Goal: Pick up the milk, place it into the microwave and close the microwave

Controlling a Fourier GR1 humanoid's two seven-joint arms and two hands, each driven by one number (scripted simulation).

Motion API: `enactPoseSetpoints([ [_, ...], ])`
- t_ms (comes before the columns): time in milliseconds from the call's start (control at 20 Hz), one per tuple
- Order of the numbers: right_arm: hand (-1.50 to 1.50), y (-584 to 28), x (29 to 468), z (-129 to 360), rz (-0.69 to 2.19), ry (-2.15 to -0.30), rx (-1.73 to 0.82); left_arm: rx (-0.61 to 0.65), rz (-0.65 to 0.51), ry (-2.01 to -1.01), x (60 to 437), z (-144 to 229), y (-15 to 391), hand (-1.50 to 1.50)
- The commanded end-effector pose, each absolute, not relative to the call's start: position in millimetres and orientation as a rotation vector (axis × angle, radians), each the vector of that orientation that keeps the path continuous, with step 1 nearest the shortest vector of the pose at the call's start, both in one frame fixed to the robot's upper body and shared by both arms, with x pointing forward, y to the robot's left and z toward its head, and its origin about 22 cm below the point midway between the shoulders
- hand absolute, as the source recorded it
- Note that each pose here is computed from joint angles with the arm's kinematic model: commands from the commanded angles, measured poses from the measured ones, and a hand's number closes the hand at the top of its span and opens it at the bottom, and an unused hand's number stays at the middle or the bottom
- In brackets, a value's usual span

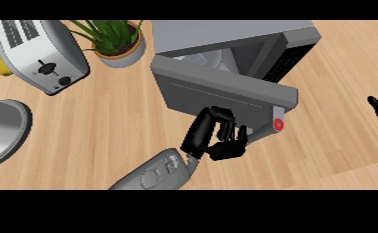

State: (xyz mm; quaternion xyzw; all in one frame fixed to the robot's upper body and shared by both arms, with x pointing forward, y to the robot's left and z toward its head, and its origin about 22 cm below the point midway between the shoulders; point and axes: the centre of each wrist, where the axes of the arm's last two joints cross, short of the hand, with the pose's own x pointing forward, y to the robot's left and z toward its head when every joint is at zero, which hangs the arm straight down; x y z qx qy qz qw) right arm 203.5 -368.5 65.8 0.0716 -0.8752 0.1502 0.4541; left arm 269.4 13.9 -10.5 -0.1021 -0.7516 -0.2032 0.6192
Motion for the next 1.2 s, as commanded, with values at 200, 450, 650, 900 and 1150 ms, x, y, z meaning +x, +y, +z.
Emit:
enactPoseSetpoints([
  [200, -1.5, -374.9, 210.9, 86.3, 0.421, -2.154, 0.249, -0.231, -0.283, -1.779, 303.6, 19.2, 11.3, 1.5],
  [450, -1.5, -377.9, 215.8, 101.5, 0.458, -2.163, 0.269, -0.198, -0.23, -1.776, 325.2, 30.6, 12.0, 1.5],
  [650, -1.5, -385.9, 218.5, 112.8, 0.483, -2.16, 0.246, -0.175, -0.189, -1.772, 341.4, 39.8, 13.3, 1.5],
  [900, -1.5, -383.8, 227.4, 127.0, 0.495, -2.18, 0.255, -0.231, -0.137, -1.8, 346.2, 46.9, 13.0, 1.5],
  [1150, -1.5, -395.4, 228.8, 129.7, 0.462, -2.174, 0.248, -0.253, -0.114, -1.829, 349.6, 49.0, 12.6, 1.5],
])
